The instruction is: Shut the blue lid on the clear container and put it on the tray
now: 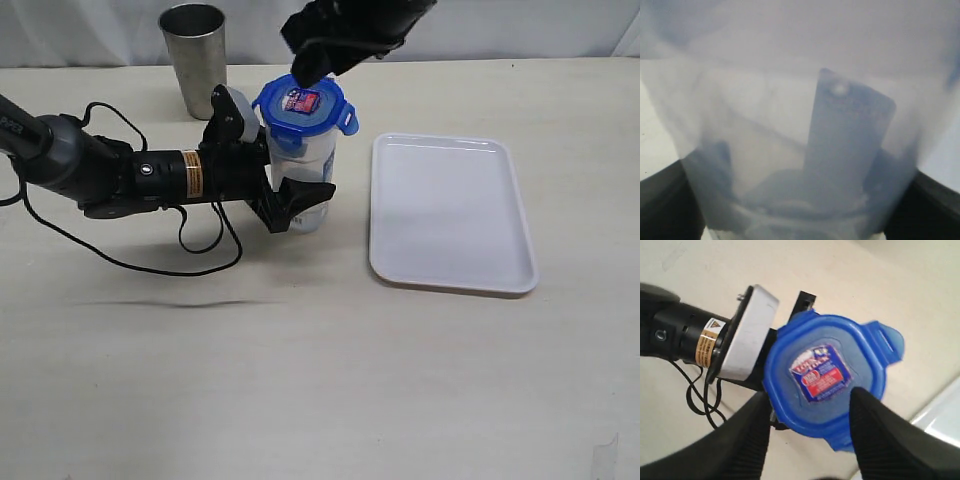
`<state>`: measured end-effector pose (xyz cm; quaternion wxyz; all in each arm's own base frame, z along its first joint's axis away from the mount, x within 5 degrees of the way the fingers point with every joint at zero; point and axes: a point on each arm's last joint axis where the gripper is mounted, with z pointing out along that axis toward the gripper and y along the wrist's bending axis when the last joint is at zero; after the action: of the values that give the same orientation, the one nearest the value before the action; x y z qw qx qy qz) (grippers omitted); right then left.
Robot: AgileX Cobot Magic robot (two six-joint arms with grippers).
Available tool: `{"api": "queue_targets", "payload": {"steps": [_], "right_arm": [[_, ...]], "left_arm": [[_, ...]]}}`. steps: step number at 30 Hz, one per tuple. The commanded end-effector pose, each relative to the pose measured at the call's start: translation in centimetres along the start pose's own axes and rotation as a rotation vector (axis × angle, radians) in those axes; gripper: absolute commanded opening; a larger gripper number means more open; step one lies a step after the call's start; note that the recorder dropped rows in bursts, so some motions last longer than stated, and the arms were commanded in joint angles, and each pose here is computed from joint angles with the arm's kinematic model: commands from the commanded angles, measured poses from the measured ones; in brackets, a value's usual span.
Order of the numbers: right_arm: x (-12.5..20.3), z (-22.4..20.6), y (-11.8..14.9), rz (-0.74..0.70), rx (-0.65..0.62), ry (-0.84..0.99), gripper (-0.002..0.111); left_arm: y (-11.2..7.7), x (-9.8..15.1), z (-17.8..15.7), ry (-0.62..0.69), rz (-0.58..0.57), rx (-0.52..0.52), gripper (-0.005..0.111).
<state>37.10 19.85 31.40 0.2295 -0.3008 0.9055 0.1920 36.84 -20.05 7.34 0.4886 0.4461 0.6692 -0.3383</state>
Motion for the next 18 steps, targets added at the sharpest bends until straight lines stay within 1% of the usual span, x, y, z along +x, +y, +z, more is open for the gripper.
{"api": "queue_targets", "payload": {"steps": [1, 3, 4, 6, 10, 13, 18], "right_arm": [[1.0, -1.5, -1.9, 0.194, -0.103, 0.054, 0.041], [1.4, -1.5, -2.2, 0.225, -0.142, 0.069, 0.036], [1.7, -1.2, -2.3, 0.240, -0.154, 0.077, 0.036], [2.1, -0.5, -2.5, 0.258, -0.147, 0.076, 0.038], [2.9, 1.3, -3.4, 0.298, -0.105, 0.039, 0.046], [3.3, 2.3, -3.8, 0.322, -0.088, 0.017, 0.046], [3.3, 3.4, -3.8, 0.337, -0.141, 0.011, 0.046]], "left_arm": [[-0.4, 0.9, 0.0, 0.054, 0.003, 0.018, 0.000], [-0.4, 0.9, 0.0, 0.053, 0.002, 0.017, 0.000], [-0.4, 0.9, 0.0, 0.053, 0.002, 0.017, 0.000], [-0.4, 0.9, 0.0, 0.053, 0.002, 0.017, 0.000], [-0.4, 1.0, 0.0, 0.057, 0.002, 0.015, 0.000], [-0.5, 1.0, 0.0, 0.060, 0.007, 0.021, 0.000], [-0.5, 1.0, 0.0, 0.060, 0.007, 0.021, 0.000]]}}
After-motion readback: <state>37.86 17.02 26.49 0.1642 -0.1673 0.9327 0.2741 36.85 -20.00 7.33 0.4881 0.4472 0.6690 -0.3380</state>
